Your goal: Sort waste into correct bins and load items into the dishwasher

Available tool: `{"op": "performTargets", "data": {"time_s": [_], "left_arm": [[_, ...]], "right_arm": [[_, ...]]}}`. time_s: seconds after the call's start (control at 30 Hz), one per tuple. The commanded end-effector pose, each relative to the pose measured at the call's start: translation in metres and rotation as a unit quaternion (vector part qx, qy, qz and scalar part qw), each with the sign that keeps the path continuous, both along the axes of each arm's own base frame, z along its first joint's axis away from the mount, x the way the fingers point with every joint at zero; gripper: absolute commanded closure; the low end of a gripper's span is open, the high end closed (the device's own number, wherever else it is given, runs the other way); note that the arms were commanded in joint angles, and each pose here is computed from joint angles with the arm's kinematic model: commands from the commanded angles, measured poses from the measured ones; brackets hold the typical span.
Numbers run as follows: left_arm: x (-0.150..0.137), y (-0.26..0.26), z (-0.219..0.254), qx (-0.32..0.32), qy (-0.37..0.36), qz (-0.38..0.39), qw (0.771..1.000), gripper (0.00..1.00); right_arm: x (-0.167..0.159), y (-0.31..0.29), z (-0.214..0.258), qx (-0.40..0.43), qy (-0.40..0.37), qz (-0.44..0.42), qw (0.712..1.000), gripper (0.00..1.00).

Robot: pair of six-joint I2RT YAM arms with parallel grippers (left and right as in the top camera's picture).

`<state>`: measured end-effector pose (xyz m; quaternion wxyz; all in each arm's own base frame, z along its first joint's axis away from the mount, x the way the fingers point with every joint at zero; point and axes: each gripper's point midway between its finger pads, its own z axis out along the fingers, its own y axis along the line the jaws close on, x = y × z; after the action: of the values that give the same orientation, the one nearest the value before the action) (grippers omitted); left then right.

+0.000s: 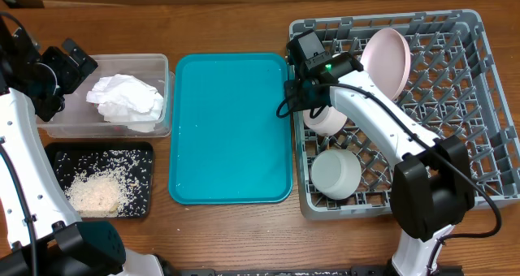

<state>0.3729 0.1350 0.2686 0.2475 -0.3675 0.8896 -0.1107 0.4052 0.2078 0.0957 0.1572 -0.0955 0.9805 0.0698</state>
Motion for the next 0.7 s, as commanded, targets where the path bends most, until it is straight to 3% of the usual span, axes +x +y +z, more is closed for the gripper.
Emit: {"op": "performTargets", "data": {"time_s": [0.0,0.27,0.53,0.6,0.67], "left_arm": [[0.003,-0.001,0.009,-0.001,-0.013,0.002,1.000,0.00],[0.003,-0.001,0.009,-0.001,-0.013,0.002,1.000,0.00],[0.003,-0.001,0.009,-0.001,-0.013,0.002,1.000,0.00],[0.003,-0.001,0.009,-0.001,-0.013,0.002,1.000,0.00],[0.003,-0.001,0.009,-0.001,-0.013,0.002,1.000,0.00]], "right_arm": [[0.013,0.011,0.011,0.018,-0.031,0.016,0.999,0.96],[0.016,0.013,0.013,0.030,-0.034,-0.007,0.999,0.96],[0.019,0.010,0.026,0.030,-0.043,-0.003,0.999,0.76],[0.024,0.009,0.049,0.040,-0.060,-0.006,0.997,0.63],[0.026,0.008,0.075,0.049,-0.079,-0.007,0.996,0.41]]}}
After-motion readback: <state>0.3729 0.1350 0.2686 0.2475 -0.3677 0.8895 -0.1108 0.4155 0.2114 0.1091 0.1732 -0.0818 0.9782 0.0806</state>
